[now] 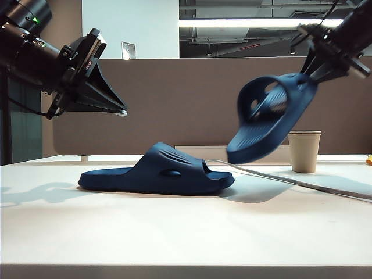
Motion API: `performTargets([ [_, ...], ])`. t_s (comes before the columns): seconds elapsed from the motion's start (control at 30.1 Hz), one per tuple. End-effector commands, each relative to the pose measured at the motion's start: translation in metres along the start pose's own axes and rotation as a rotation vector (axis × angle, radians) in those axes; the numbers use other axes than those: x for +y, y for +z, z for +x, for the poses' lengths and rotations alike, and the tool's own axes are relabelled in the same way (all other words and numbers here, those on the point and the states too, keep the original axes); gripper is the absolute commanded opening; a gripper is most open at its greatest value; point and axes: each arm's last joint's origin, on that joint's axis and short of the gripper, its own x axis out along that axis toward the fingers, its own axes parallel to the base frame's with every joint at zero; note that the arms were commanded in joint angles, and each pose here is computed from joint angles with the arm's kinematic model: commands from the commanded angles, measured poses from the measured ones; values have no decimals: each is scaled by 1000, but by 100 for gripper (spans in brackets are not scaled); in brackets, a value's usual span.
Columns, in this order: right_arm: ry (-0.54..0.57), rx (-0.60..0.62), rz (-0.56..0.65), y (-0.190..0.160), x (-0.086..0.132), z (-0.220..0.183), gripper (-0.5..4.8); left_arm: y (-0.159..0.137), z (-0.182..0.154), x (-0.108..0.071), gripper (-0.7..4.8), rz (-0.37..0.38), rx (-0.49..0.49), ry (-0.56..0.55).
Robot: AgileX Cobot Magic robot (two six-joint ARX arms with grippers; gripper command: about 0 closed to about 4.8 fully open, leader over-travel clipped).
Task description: Interlock the pair of blue slippers on the table with their fronts facing up.
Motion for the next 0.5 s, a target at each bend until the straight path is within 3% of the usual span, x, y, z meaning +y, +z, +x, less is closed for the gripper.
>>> performTargets([
  [0.03, 3, -36, -22, 4, 7, -20, 21, 3, -1, -1, 29, 16, -14, -10],
  [0.23, 5, -134, -67, -2, 20, -55, 21, 4, -1, -2, 29, 26, -21, -34],
  [0.5, 3, -282, -51, -45, 20, -83, 21, 4, -1, -2, 29, 30, -25, -35],
])
